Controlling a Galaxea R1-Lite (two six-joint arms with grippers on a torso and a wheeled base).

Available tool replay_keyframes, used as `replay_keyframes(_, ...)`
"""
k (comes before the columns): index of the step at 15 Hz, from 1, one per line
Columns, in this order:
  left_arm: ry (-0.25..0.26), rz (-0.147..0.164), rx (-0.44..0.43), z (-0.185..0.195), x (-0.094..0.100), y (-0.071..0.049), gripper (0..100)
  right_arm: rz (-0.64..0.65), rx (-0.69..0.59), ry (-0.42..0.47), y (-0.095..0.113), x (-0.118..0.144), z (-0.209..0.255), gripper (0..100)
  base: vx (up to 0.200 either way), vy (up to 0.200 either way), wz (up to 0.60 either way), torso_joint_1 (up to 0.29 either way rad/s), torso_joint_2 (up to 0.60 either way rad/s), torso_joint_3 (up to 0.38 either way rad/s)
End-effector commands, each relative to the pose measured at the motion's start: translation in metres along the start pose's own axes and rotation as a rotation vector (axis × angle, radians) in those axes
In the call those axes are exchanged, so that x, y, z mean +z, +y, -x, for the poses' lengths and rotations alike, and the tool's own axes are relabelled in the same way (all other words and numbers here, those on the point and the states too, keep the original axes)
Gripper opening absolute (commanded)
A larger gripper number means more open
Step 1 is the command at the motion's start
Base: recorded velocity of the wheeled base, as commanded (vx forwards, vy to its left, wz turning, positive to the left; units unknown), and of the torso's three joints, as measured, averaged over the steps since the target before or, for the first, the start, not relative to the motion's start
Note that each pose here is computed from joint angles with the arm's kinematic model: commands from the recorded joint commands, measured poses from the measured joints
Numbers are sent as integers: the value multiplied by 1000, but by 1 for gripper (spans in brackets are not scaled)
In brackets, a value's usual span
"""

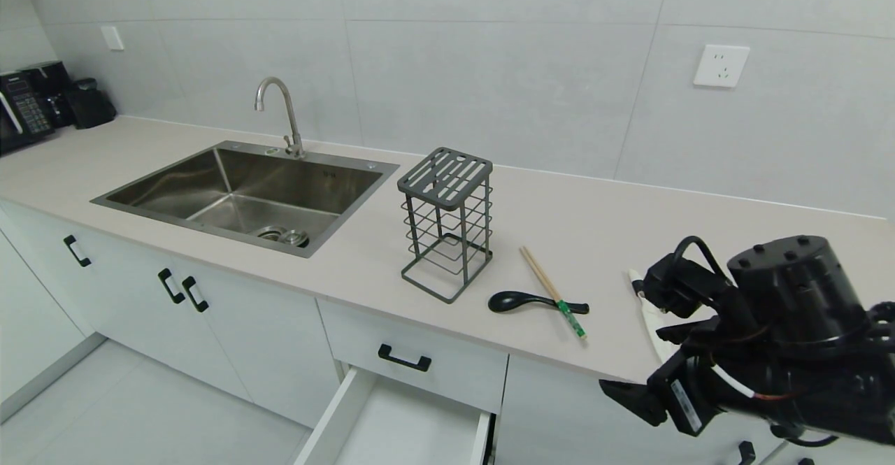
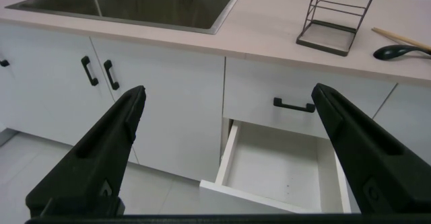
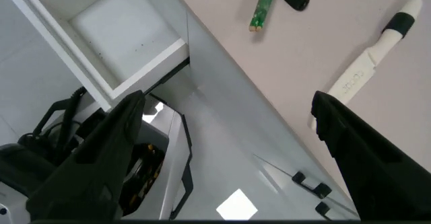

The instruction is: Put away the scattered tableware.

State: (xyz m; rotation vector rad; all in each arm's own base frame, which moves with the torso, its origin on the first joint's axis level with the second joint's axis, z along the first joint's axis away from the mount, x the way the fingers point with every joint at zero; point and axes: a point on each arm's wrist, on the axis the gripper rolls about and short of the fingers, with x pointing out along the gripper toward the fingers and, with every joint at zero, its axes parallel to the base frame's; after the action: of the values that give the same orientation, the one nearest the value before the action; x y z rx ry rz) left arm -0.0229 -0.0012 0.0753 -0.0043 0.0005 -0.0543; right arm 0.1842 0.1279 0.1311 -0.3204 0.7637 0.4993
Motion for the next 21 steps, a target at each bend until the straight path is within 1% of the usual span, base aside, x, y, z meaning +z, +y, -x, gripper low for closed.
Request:
replay_keyframes(1, 1, 0, -1, 0, 0, 0, 100, 14, 18, 21, 9, 13, -19, 100, 0, 0, 0, 0, 0, 0)
replay_keyframes(3, 1, 0, 1, 0, 0, 0, 100, -16, 7, 17, 14, 23, -31, 100, 0, 0, 0, 0, 0, 0)
replay_keyframes(4, 1, 0, 1, 0, 0, 0, 100, -50, -31, 7, 15, 32, -43, 100, 0, 0, 0, 0, 0, 0)
replay_keyframes(6, 1, 0, 1, 0, 0, 0, 100, -99, -48, 5, 17, 42, -57, 100, 0, 0, 0, 0, 0, 0)
replay_keyframes(8, 1, 0, -1, 0, 0, 0, 100, -122, -62, 19, 18, 45, -68, 100, 0, 0, 0, 0, 0, 0)
replay_keyframes(11, 1, 0, 1, 0, 0, 0, 100, -209, -68, 34, 20, 51, -90, 100, 0, 0, 0, 0, 0, 0)
replay_keyframes(14, 1, 0, -1, 0, 0, 0, 100, -237, -73, 54, 21, 50, -102, 100, 0, 0, 0, 0, 0, 0)
replay_keyframes(15, 1, 0, -1, 0, 0, 0, 100, -275, -94, 61, 20, 48, -103, 100, 0, 0, 0, 0, 0, 0)
replay_keyframes(17, 1, 0, 1, 0, 0, 0, 100, -308, -165, 58, 10, 47, -105, 100, 0, 0, 0, 0, 0, 0)
replay_keyframes(19, 0, 0, -1, 0, 0, 0, 100, -326, -190, 66, 2, 46, -108, 100, 0, 0, 0, 0, 0, 0)
replay_keyframes(21, 1, 0, 1, 0, 0, 0, 100, -329, -198, 79, 0, 43, -113, 100, 0, 0, 0, 0, 0, 0)
